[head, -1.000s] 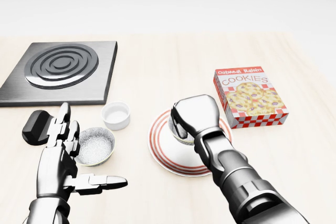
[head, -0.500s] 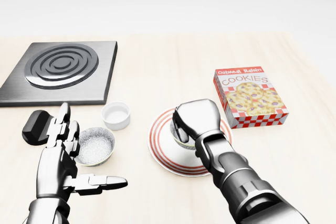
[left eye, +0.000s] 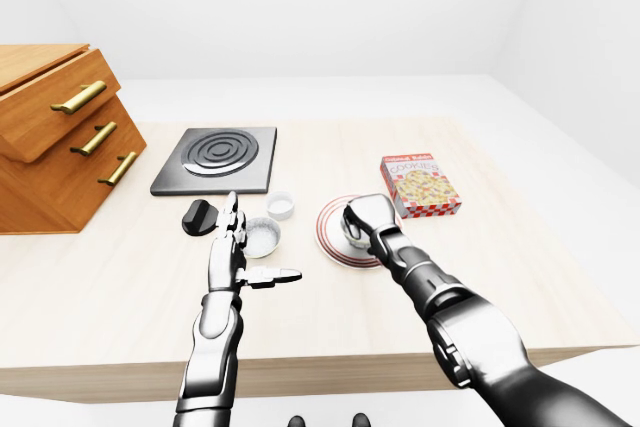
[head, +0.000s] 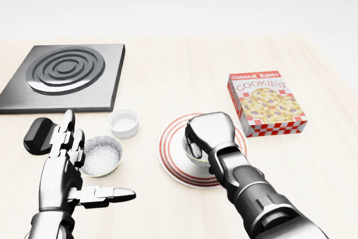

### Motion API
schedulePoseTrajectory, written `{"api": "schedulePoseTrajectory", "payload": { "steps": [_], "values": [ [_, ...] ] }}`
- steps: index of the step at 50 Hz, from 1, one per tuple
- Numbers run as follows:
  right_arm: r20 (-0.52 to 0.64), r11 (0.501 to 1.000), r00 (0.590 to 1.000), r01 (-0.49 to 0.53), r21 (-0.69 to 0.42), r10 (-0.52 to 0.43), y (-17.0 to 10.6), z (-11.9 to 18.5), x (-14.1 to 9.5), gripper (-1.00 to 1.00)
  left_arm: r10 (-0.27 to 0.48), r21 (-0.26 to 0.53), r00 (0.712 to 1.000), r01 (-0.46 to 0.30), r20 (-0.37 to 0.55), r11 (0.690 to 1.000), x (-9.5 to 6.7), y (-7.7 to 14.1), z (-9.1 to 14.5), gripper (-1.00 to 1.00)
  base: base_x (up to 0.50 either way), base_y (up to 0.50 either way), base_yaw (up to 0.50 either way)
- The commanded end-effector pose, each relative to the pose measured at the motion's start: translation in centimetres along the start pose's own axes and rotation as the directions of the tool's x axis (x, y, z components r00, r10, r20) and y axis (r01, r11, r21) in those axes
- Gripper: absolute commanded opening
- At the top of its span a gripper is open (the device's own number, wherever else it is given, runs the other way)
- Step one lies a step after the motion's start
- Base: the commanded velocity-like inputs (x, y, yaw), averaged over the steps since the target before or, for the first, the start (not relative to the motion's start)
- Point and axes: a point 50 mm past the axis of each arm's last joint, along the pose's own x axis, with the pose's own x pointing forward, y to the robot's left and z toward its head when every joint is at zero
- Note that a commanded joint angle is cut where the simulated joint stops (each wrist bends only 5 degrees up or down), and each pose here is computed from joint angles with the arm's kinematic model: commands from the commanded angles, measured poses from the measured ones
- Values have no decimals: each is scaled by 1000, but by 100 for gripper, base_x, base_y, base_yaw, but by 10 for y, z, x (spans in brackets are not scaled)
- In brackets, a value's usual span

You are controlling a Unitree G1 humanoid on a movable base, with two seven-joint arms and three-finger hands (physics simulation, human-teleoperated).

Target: Pick the akita bowl next to the plate and place it on the plate.

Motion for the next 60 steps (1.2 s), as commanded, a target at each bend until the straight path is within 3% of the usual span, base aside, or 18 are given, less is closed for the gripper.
{"api": "schedulePoseTrajectory", "payload": {
  "steps": [1,30,31,32,33,34,35,52,60],
  "values": [
    [-9,1000,1000,-5,17,5,0,-1,0,-100,1,-1,1000,-1,0,1000,0,0,0,100,0,0,0],
    [-24,998,998,58,15,-57,-13,-6,5,-100,12,-1,1000,-12,0,1000,-1,1,2,100,0,0,0],
    [-28,998,998,59,25,-59,-13,-6,5,-39,12,0,1000,-12,0,1000,-1,1,2,100,0,0,0],
    [-29,998,998,57,27,-56,-13,-6,5,-10,12,0,1000,-12,1,1000,-1,1,2,100,0,0,0],
    [-35,999,999,26,42,-25,-9,-6,4,56,12,-1,1000,-12,1,1000,-1,1,1,100,0,0,0],
    [-35,999,999,24,43,-23,-9,-6,4,56,12,-1,1000,-12,1,1000,-1,1,1,100,0,0,0],
    [-38,998,999,35,50,-33,-11,-6,5,100,12,0,1000,-12,2,1000,-1,1,3,100,0,0,0],
    [-36,997,998,-47,58,49,3,-6,-1,100,13,2,1000,-13,6,1000,-1,2,1,100,0,0,0],
    [-30,984,984,-176,17,176,15,-12,-7,100,13,3,1000,-13,6,1000,-1,2,2,100,0,0,0]
  ]
}}
